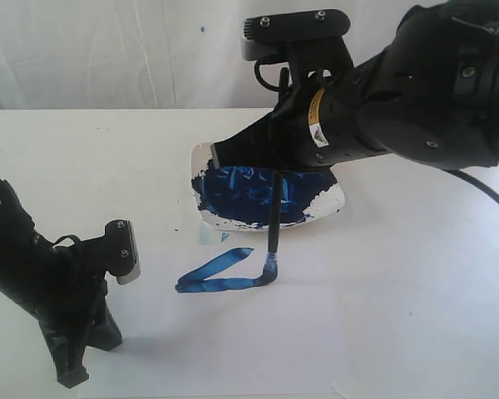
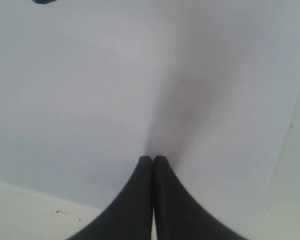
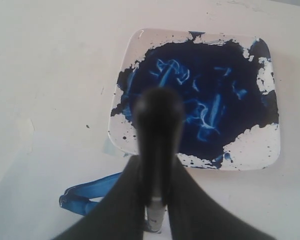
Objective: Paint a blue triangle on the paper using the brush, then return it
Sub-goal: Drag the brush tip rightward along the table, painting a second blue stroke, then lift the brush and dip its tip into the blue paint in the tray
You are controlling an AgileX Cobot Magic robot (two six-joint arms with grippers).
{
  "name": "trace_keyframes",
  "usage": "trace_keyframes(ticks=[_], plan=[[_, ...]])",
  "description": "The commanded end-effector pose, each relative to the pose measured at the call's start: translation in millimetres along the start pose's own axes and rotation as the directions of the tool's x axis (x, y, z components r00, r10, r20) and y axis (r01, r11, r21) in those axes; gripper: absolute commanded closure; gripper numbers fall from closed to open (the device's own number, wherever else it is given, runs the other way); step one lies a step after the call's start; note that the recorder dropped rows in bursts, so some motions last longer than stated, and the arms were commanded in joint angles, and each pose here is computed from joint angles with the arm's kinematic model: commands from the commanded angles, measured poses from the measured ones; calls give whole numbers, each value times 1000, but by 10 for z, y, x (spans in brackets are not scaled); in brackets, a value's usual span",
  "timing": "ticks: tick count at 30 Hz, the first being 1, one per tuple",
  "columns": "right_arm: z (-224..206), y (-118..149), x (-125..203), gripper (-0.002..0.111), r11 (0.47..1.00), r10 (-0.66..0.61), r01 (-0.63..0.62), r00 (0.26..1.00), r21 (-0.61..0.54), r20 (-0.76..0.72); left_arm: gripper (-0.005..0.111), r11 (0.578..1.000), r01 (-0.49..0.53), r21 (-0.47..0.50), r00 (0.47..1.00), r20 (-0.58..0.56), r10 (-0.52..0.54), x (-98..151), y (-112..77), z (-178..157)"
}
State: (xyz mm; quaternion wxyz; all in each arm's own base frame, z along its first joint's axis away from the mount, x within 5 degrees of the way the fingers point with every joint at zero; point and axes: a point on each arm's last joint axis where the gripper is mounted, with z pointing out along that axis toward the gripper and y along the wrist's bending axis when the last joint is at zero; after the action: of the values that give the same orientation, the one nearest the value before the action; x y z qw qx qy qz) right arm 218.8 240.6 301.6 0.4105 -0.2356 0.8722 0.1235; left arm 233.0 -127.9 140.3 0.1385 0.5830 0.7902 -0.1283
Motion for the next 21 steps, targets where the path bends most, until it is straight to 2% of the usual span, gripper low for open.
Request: trace_keyframes(ticks=[1,10,21], plan=[[-34,-17,-15,108,1000,-16,16,1000,12,8,107,999,9,36,1000,-6,-9,3,-49,18],[-82,-32,-30,108,1000,-14,14,1000,15,16,107,999,9,36,1000,-6,-9,3,-49,18],[-267,-96,-138,108,999,27,-31,994,32,109,107,999,9,36,1000,-6,-9,3,-49,18]])
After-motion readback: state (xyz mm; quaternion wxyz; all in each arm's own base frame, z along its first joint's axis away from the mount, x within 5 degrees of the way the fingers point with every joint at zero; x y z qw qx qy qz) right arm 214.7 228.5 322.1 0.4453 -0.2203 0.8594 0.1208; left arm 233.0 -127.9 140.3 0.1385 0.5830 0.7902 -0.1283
